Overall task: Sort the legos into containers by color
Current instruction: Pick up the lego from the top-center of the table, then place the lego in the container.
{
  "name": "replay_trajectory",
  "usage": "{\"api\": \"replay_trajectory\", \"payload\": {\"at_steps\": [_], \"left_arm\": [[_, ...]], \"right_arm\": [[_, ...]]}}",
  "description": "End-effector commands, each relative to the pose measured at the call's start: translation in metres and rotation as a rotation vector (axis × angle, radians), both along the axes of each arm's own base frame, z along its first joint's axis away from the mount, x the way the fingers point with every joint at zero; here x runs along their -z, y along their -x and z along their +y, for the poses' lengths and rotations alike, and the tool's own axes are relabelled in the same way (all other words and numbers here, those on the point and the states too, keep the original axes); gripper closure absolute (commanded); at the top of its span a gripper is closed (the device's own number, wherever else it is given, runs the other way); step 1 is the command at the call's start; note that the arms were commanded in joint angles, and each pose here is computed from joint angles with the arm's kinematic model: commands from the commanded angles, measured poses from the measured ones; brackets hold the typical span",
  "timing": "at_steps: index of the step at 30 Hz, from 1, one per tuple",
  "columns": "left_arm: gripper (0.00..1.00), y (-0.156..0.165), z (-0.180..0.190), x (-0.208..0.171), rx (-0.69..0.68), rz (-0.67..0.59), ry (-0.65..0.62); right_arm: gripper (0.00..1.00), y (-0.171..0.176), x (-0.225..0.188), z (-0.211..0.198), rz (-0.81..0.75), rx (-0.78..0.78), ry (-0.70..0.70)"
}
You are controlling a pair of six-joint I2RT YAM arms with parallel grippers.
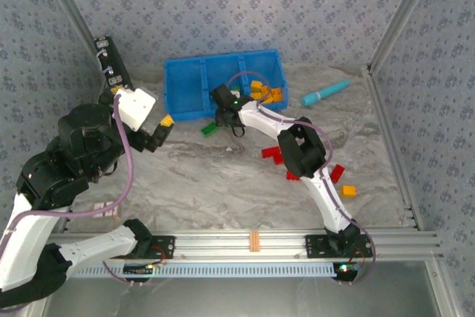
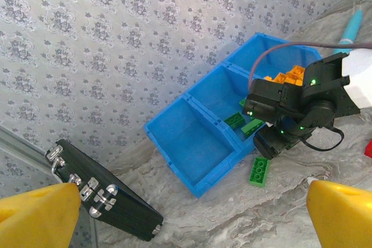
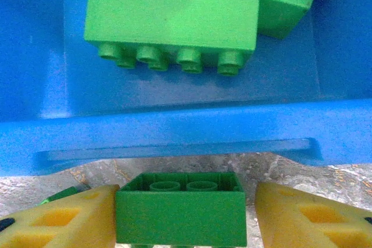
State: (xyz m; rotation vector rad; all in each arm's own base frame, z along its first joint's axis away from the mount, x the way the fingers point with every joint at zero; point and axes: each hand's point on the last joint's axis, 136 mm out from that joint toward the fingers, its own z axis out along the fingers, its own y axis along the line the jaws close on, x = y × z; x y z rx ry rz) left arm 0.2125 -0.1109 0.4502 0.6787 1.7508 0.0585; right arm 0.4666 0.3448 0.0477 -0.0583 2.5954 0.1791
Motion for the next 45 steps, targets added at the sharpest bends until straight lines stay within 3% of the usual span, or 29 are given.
{"api": "replay_trajectory", "payload": {"at_steps": [1,9,20,30,37,45], "left_arm": [[0.0,0.002,0.004,-0.013,-0.007,-0.032,0.012],[0.0,0.002,0.005,-0.016,-0.008,-0.039,0.018],[0.0,0.004,0.008,-0.018,-0.016,-0.048,0.016],[0.0,0.0,0.008,-0.016,-0.029,-0.043,-0.005],[0.0,-0.006,0.004,-0.007,-0.04,-0.024,-0.034],[0.0,-0.013,-0.003,0.002,-0.035,0.016,-0.023]], "right_arm": [[0.4,0.003,0.007,-0.012,0.02,0.015,0.056],[0.61,0.018,-0.009,-0.03,0.024,-0.013,0.085],[0.62,0.004,-0.11,-0.022,-0.152,-0.126,0.083],[0.61,-0.059,-0.103,0.008,-0.217,-0.157,0.027],[0.52,-0.079,-0.093,0.009,-0.218,-0.153,-0.019],[0.32,-0.073,-0.109,0.014,-0.239,-0.221,-0.044]]}}
